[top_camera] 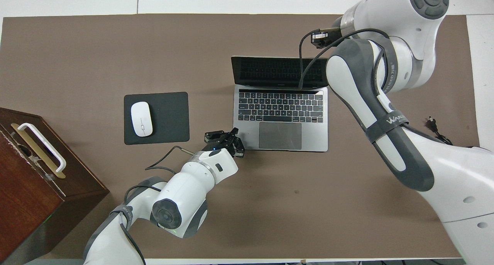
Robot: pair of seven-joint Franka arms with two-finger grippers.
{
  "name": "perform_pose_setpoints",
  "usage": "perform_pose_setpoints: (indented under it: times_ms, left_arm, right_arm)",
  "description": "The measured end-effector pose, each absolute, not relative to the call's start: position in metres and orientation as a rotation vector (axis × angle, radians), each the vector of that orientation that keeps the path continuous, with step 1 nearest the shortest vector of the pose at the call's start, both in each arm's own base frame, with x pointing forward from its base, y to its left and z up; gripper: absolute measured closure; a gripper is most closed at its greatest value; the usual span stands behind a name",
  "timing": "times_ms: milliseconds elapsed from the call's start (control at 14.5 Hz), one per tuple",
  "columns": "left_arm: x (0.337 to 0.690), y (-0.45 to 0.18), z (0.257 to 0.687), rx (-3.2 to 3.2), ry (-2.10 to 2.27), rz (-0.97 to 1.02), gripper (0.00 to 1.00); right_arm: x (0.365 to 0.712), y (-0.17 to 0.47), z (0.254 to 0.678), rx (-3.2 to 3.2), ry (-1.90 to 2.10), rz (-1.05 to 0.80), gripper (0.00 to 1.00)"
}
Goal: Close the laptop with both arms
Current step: 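Push the laptop screen down toward the keyboard with the right gripper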
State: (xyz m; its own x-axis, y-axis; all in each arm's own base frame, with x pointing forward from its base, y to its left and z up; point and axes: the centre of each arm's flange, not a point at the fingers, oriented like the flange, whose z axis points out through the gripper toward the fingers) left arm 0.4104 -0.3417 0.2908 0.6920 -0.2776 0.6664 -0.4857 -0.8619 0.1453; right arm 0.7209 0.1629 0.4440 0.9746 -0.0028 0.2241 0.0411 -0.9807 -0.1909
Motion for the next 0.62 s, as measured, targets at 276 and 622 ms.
perform_pose_setpoints:
  times_ms: [276,622]
  left_arm:
    - [0.404,-0.351,0.275,2.587,-0.629,0.943,0.99]
    - [0.405,-0.35,0.271,2.588,-0.702,0.954,0.99]
  right_arm:
    - [0.721,0.163,0.444,-2.927,-0.029,-0.332,0.99]
    - [0.721,0.163,0.443,-2.927,-0.029,-0.331,0.99]
